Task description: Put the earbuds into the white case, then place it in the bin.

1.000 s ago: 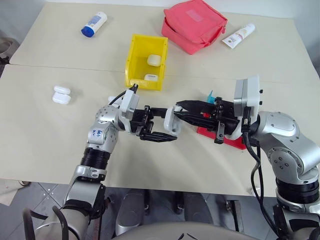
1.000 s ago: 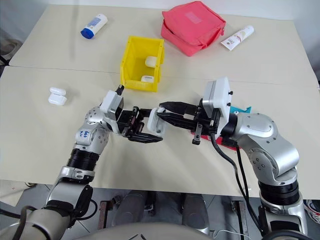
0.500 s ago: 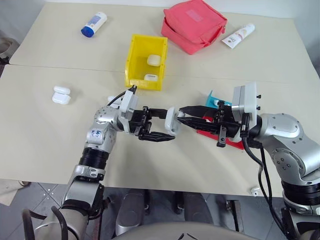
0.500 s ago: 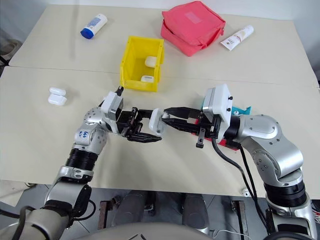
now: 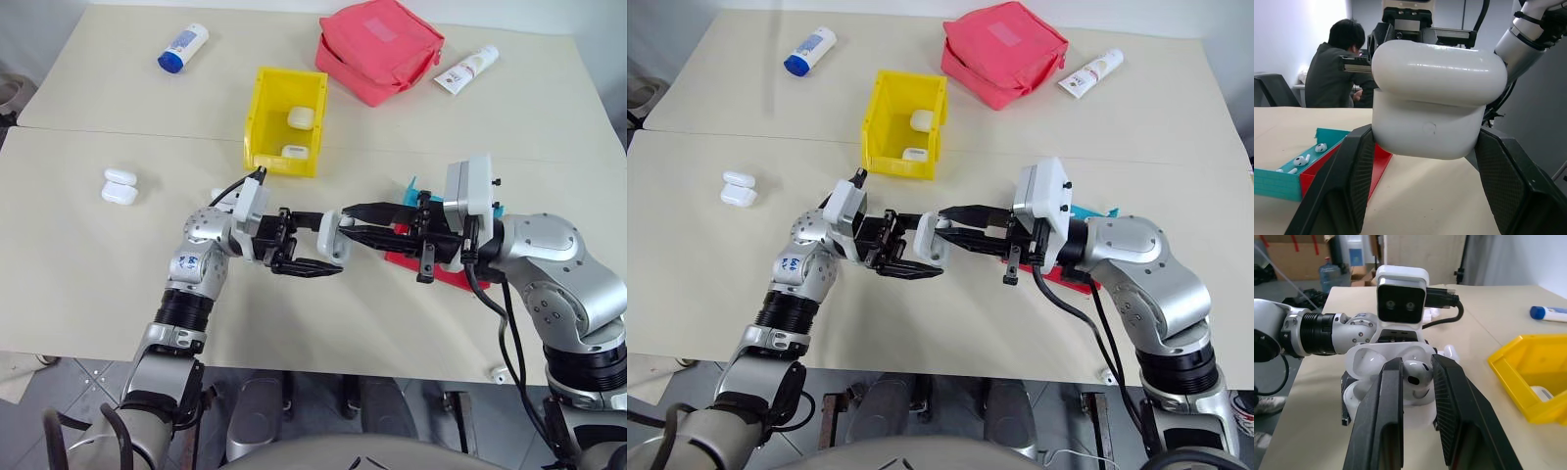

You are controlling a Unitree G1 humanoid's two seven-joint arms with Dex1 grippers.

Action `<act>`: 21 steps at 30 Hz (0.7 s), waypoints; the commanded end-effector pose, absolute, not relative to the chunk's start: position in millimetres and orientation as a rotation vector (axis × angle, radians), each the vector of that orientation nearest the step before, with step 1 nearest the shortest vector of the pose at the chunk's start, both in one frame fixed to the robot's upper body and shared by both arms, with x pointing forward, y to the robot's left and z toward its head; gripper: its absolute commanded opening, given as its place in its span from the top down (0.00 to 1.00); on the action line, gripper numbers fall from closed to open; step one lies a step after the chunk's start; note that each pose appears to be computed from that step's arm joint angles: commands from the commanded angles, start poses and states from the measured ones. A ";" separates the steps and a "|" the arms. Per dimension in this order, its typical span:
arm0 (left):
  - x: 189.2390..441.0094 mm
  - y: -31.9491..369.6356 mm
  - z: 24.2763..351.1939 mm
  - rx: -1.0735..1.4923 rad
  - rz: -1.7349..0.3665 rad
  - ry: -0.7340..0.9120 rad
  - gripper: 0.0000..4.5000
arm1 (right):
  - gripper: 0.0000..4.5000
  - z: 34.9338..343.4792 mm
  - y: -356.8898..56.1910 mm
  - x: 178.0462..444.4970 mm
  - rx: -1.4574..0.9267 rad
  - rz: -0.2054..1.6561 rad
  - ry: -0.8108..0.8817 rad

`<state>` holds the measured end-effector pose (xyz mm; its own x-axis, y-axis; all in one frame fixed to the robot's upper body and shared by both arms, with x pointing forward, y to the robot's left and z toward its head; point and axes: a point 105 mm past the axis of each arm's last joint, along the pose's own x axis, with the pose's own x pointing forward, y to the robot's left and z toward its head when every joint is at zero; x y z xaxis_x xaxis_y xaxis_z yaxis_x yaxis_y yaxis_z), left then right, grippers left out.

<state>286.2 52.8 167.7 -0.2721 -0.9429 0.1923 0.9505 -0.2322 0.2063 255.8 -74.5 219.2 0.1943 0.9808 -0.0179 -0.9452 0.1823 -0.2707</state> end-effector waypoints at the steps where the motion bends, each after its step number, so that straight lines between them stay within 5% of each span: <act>1: 274.7 48.2 190.6 0.032 -1.912 -0.477 0.39 | 0.88 196.5 -68.0 251.3 -0.268 1.461 -0.052; 21: 284.1 51.6 193.8 0.070 -1.851 -0.490 0.39 | 0.88 191.3 -89.5 269.2 -0.391 1.483 0.055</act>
<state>287.8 48.1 159.1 -0.2728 -0.9503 0.1497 0.9489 -0.2402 0.2046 265.6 -83.8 212.2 0.0866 0.9774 -0.1931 -0.9567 0.0275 -0.2897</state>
